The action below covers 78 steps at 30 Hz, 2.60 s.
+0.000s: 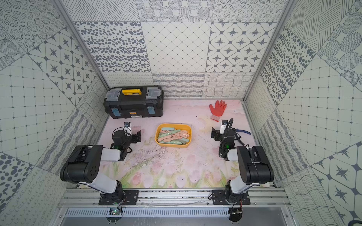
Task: Take the fruit knife out of the storage box
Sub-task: Pick up the fruit knife from the storage box.
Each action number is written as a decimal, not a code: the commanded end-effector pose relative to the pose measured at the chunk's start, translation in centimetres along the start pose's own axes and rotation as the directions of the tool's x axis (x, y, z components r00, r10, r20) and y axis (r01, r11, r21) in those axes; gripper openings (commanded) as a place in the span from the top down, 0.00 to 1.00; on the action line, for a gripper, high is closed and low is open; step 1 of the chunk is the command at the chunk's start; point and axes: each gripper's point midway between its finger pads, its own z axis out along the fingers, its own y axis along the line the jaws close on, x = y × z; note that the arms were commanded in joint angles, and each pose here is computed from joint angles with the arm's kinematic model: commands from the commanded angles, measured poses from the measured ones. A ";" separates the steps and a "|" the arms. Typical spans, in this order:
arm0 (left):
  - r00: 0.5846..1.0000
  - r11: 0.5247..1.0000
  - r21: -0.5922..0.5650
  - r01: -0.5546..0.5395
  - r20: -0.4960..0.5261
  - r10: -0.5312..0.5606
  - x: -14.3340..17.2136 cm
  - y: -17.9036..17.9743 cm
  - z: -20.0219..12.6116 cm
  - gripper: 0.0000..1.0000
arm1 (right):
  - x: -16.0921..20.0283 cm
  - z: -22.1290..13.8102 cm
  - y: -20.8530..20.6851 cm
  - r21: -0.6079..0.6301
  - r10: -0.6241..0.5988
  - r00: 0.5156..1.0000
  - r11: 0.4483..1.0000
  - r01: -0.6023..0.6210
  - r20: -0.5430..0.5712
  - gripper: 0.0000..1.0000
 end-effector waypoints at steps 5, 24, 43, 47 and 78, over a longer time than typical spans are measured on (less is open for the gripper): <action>0.999 1.000 0.008 -0.012 0.053 0.012 -1.4 -0.1 0.0 0.01 | -1.5 0.2 0.0 0.008 -0.005 0.999 1.000 0.005 0.050 0.02; 0.999 0.997 -0.071 0.025 0.033 -0.022 -1.3 1.4 0.3 0.01 | -1.4 0.2 0.0 0.008 -0.002 0.999 1.000 0.002 0.047 0.02; 0.942 0.852 -0.402 0.335 0.114 -0.316 -11.4 7.1 -5.9 0.01 | -13.4 -3.2 -0.8 0.182 0.076 0.995 0.980 -0.086 0.061 0.02; 0.946 0.861 -0.394 0.322 0.108 -0.305 -14.1 5.1 -6.6 0.01 | -16.2 -2.6 3.9 0.063 0.043 0.999 0.997 -0.044 0.027 0.02; 0.591 0.883 0.105 0.458 -0.778 -0.214 -2.1 -15.6 -2.3 0.01 | -9.4 -4.4 32.5 -0.797 -0.620 0.773 0.530 0.288 -0.133 0.05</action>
